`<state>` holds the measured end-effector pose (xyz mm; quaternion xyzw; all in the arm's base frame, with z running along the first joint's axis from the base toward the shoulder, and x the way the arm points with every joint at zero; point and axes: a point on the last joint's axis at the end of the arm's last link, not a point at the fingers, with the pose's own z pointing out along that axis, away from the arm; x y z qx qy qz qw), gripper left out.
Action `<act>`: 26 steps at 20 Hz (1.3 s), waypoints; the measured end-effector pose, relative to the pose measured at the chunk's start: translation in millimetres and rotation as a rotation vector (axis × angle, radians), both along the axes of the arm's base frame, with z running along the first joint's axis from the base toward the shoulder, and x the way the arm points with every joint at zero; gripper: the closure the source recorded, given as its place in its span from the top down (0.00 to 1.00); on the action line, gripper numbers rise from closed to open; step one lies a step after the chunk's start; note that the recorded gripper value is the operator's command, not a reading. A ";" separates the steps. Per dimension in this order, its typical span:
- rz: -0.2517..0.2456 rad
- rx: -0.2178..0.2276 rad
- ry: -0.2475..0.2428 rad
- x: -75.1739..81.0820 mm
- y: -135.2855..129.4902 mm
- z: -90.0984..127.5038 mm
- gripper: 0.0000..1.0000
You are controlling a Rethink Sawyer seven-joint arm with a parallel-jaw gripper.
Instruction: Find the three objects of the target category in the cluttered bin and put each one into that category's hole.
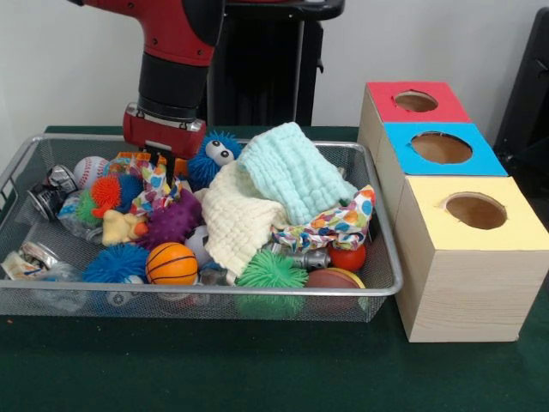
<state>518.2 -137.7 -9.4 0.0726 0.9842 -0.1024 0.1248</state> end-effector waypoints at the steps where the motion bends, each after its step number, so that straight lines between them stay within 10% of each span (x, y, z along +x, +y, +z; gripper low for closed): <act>1: 0.000 0.000 0.000 0.2 0.2 0.1 0.00; 26: -0.050 0.049 0.021 6.6 -12.5 5.6 0.00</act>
